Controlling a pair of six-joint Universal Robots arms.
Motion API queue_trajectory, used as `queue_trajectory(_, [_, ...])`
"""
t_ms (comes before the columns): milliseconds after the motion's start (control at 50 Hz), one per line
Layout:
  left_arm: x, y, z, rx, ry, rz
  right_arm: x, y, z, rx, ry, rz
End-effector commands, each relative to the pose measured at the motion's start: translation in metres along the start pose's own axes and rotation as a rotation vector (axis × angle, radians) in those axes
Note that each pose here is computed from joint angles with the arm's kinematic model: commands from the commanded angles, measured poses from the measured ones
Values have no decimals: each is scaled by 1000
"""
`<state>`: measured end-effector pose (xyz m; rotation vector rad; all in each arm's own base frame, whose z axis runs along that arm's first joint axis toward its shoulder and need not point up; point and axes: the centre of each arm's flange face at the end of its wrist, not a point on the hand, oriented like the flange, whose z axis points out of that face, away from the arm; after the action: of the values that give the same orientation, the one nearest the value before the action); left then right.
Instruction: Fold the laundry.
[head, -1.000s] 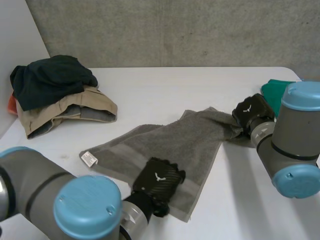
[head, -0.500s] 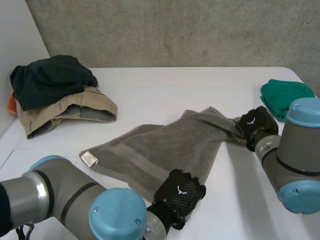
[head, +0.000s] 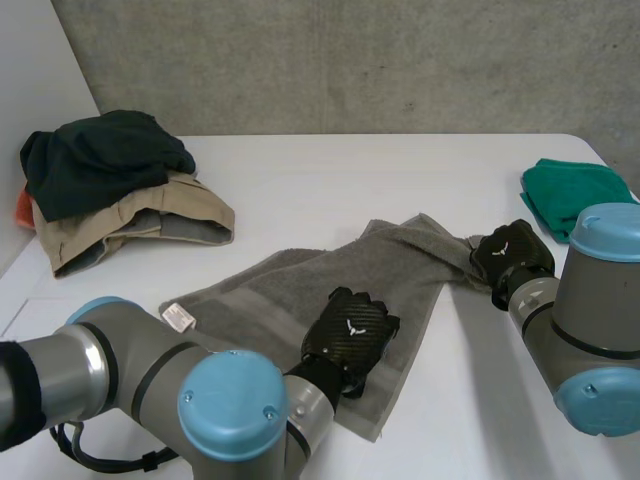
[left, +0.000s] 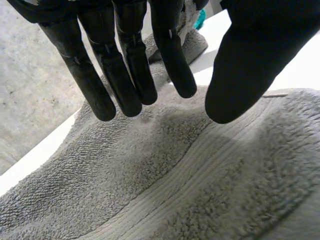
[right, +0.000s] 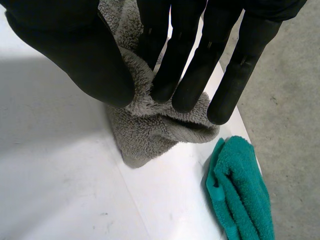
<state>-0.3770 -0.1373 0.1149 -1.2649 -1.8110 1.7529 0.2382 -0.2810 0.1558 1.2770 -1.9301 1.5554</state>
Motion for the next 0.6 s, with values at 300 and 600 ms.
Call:
queue_trajectory(300, [11, -3, -27, -135, 96, -38, -1, 3, 0, -9, -3, -1])
queue_trajectory(600, [29, 7, -35, -160, 156, -26, -4, 4, -2, -12, -13, -3])
